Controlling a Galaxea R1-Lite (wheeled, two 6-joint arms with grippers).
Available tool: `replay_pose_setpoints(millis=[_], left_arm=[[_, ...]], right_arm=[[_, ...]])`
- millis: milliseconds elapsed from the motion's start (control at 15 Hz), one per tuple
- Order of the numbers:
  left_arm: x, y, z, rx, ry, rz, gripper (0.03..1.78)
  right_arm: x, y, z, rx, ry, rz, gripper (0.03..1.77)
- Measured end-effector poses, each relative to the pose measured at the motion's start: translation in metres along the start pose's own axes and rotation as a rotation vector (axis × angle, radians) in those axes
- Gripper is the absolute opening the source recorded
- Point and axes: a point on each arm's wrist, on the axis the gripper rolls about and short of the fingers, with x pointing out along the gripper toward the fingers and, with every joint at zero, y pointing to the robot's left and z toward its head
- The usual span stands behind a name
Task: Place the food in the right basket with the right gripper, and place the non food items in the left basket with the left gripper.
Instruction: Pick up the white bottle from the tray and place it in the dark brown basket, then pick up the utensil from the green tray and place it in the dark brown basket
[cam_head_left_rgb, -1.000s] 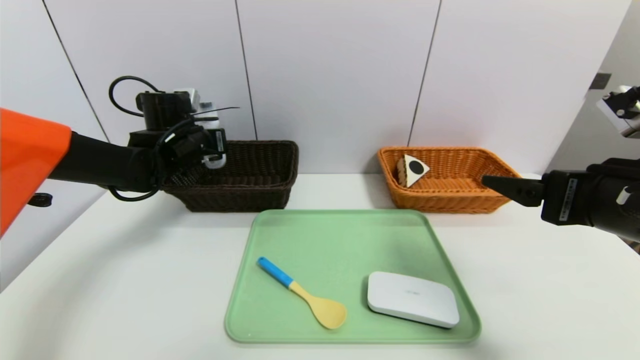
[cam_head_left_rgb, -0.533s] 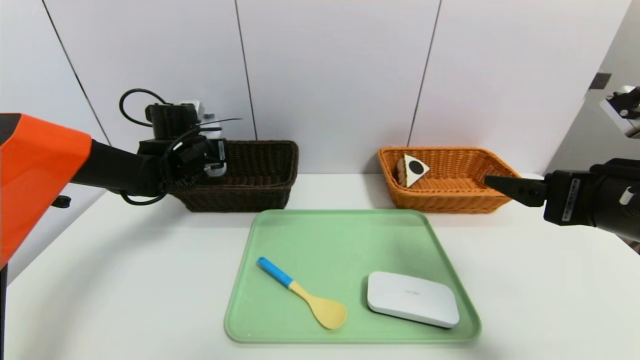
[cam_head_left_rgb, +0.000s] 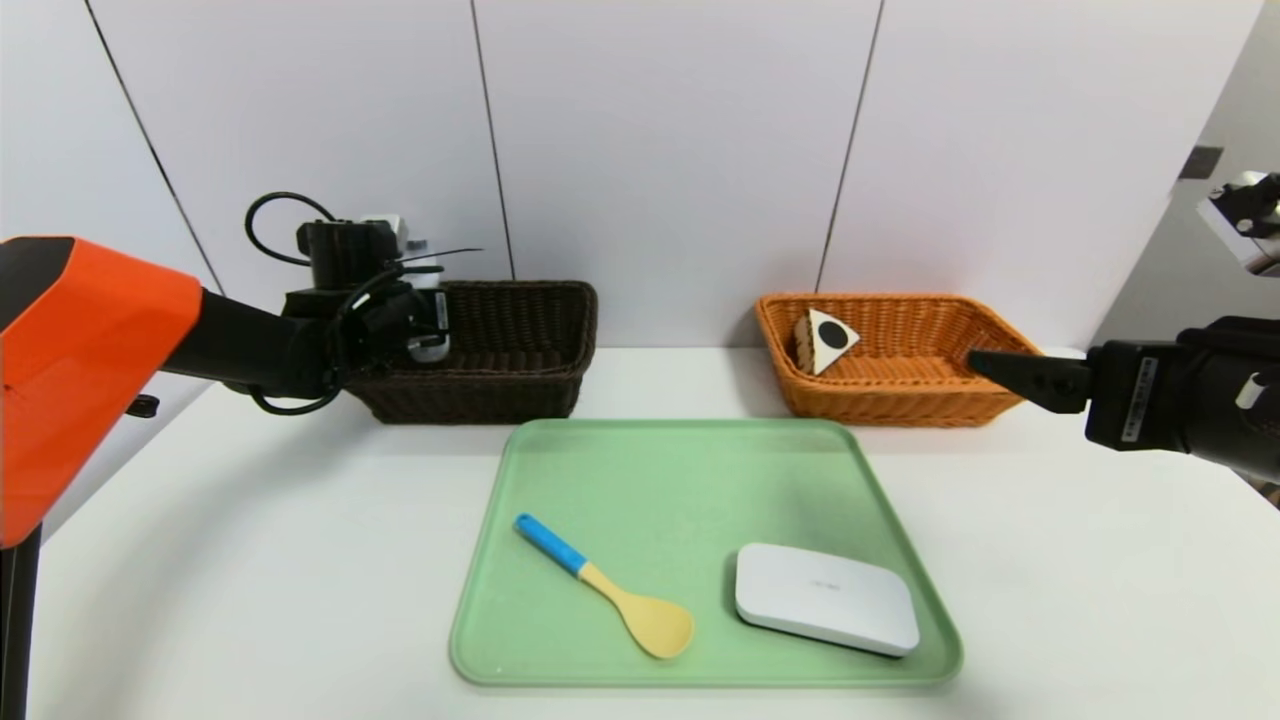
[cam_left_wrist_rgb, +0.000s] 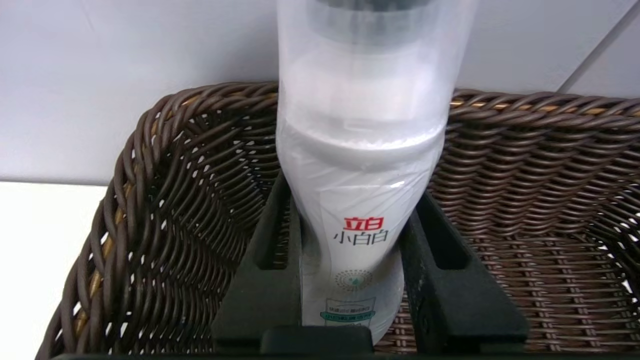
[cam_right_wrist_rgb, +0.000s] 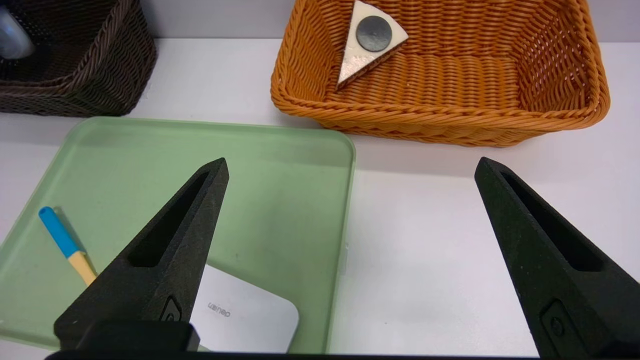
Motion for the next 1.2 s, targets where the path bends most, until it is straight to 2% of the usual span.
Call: replay_pose_setpoints(millis=[133,267,467,867,1000,1200], left_arm=[[0.000,-0.001,-0.001,0.000,0.001,-0.002,0.57],[0.000,-0.001,-0.001,0.000,0.002,-0.001,0.84],[0.000,-0.001,-0.001,-0.002,0.000,-0.001,1.12],[-0.004,0.000,0.004,-0.002,-0.008,-0.001,1.43],[-0.018,0.000,0.021,-0.004,-0.034,-0.005,1.49],[-0.066,-0.006,0.064,-0.004,-0.063,-0.046,1.56]], right_arm=[[0.000,0.000,-0.001,-0.001,0.003,-0.001,1.70],[0.000,-0.001,-0.003,0.000,0.007,-0.003,1.70],[-0.001,-0.001,-0.003,-0.001,0.008,-0.003,1.70],[-0.003,-0.001,-0.004,0.000,0.005,-0.003,1.70],[-0.004,-0.002,-0.005,0.000,0.005,-0.005,1.70],[-0.006,-0.003,-0.006,0.002,0.005,-0.007,1.70]])
